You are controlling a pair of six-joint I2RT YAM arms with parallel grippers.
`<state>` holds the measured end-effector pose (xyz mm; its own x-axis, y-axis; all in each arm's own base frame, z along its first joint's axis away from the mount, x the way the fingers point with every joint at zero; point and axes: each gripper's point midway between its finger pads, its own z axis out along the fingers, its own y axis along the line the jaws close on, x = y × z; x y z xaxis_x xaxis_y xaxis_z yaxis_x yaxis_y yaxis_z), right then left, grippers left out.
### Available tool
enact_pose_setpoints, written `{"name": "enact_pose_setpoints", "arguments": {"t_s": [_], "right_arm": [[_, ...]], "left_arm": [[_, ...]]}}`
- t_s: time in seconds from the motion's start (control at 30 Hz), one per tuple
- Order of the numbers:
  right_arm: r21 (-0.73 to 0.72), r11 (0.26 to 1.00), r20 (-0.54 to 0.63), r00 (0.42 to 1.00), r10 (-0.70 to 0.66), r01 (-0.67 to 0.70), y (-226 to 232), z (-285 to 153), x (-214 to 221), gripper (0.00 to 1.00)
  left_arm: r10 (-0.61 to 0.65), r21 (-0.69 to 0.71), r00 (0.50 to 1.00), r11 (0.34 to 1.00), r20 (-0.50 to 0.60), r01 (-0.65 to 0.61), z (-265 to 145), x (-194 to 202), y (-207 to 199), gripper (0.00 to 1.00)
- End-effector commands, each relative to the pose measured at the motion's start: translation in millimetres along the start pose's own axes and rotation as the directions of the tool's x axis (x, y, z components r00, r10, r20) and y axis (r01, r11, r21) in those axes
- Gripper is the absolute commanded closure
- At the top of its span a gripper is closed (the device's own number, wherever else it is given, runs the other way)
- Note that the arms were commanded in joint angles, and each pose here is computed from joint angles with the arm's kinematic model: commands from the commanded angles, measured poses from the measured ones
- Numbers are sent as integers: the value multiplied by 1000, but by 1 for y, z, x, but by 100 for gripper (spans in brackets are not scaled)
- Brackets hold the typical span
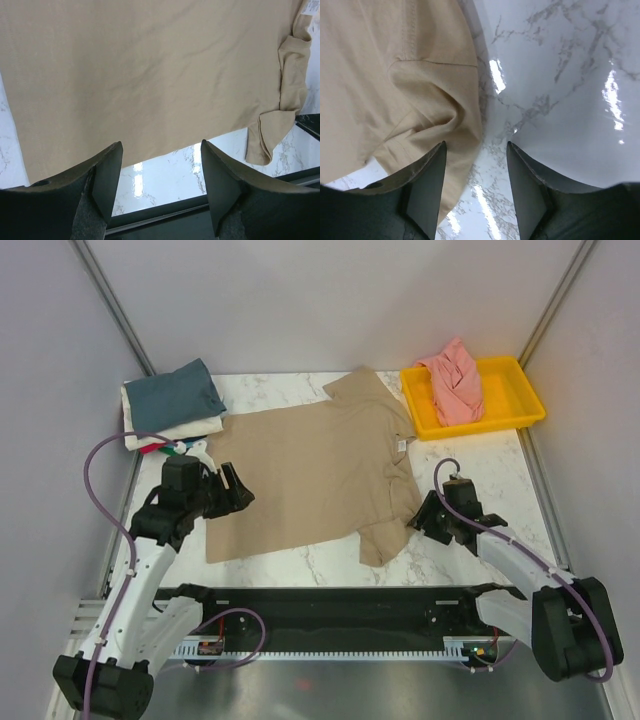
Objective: Fold and stack the t-shirts
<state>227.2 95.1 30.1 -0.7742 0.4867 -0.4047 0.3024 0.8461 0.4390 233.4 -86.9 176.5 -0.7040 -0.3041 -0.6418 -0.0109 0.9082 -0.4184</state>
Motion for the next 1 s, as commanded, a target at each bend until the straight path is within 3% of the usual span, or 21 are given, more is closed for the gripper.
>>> {"name": "enact_pose_setpoints", "arguments": {"t_s": [0.0,0.07,0.1,0.2,0.3,0.33,0.43,0.47,0.5,0.53,0.6,0.77,0.8,0.83,0.9,0.97], "right_arm": [[-73,997,40,999,1,2,22,12,-13,42],[-86,996,56,998,-10,15,30,13,-20,52],[-85,996,52,999,-14,18,32,15,-21,67],[-83,996,57,998,-39,44,44,12,-33,93],[27,998,73,996,-60,58,29,-4,-40,100],[169,985,98,993,-60,43,-1,-12,-40,100],[273,961,198,980,-7,-49,-33,-39,-39,100],[262,962,221,975,14,-73,-34,-44,-38,93],[195,975,265,963,49,-104,-25,-53,-41,58],[148,983,267,961,68,-111,-19,-54,-39,36],[67,987,284,951,119,-143,-5,-61,-42,13],[15,999,325,945,23,-29,35,-61,-84,9],[46,999,256,967,-21,10,38,-43,-82,9],[23,998,279,958,-67,63,60,-47,-103,9],[73,989,202,969,-140,128,70,-19,-106,9],[94,976,222,951,-214,197,92,-13,-127,9]], "left_arm": [[44,32,999,998,10,-45,1,-6,-6,29],[46,42,999,998,6,-46,2,-5,-7,29],[48,46,999,998,6,-48,3,-5,-8,29],[44,41,999,998,2,-44,5,-4,-7,29],[41,18,999,999,-10,-41,8,-3,-2,29],[41,17,999,999,-11,-41,8,-3,-2,30],[37,18,999,999,-13,-37,9,-2,-2,30],[35,13,999,999,-14,-35,9,-1,-1,30],[32,11,999,999,-17,-32,10,-1,-1,30],[27,5,999,1000,-23,-27,12,0,1,30],[10,-11,999,1000,-40,-10,16,1,3,30],[-80,-26,993,997,-82,78,39,8,4,32],[-112,-15,990,994,-88,111,45,9,1,32],[-132,-21,985,991,-113,130,52,15,3,32],[-173,-36,979,985,-110,170,60,17,4,34],[-187,-50,976,982,-110,182,65,23,9,34]]}}
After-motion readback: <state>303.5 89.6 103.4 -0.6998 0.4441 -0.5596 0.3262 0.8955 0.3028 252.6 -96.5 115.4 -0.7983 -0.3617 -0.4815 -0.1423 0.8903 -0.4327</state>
